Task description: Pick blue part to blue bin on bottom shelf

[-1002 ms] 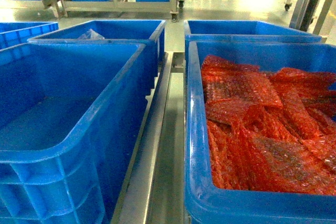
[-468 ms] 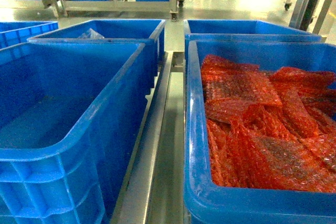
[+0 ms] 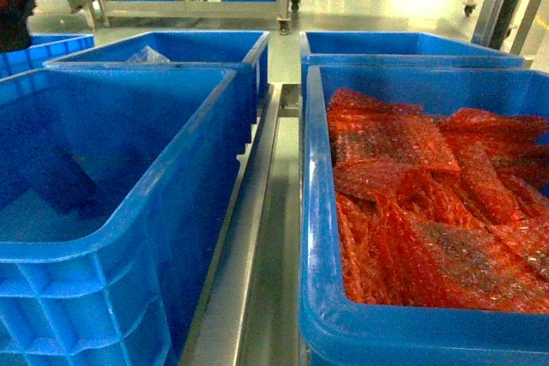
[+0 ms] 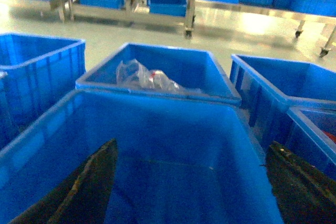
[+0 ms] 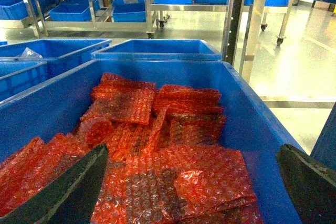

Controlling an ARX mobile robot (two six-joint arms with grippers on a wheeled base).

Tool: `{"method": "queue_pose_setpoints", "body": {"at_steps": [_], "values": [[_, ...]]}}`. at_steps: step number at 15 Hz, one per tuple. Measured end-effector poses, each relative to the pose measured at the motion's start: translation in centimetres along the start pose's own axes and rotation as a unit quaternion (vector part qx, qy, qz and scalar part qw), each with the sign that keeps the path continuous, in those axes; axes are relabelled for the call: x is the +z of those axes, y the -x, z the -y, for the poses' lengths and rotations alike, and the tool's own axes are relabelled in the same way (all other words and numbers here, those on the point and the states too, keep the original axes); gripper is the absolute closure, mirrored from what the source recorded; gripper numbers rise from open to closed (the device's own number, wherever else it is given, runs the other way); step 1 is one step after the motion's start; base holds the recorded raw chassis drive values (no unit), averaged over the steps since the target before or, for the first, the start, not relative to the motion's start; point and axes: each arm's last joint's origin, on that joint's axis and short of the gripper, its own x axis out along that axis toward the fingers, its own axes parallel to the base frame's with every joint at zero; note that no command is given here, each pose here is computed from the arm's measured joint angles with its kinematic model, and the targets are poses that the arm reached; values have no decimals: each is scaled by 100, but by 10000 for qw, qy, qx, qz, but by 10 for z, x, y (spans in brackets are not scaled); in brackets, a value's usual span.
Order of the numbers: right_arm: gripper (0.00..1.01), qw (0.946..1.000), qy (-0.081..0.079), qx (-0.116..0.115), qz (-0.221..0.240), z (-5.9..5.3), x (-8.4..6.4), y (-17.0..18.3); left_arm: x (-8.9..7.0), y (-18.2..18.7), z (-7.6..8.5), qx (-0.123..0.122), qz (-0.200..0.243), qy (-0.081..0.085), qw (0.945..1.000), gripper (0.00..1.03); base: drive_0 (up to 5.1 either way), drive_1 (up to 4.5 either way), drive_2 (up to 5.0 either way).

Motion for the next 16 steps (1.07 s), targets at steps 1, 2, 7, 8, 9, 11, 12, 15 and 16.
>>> {"method": "queue_pose_setpoints", "body": {"at_steps": [1,2,7,8,9,11,12,15,16], "values": [[3,10000,0,-2,0,0,0,0,-7,15,-6,-69,172,-204,9996,31,0,0,0],[3,10000,0,0,0,0,0,0,-16,30,-12,-35,158,-351,9993,45,0,0,0],[3,10000,0,0,0,0,0,0,-31,64,-25,-42,144,-439,9989,89,0,0,0],[3,10000,0,0,0,0,0,0,-32,67,-26,-43,141,-439,9989,94,0,0,0],[3,10000,0,0,-2,0,0,0,-33,70,-26,-45,137,-439,9989,98,0,0,0],[3,10000,2,0,0,0,0,0,-34,73,-29,-73,129,-433,9990,102,0,0,0],[3,10000,2,0,0,0,0,0,-35,76,-33,-115,125,-450,9988,101,0,0,0],[3,10000,0,0,0,0,0,0,-42,96,-39,-48,125,-449,9989,101,0,0,0],[3,10000,0,0,2,0,0,0,-45,102,-39,-44,119,-449,9989,101,0,0,0]]}}
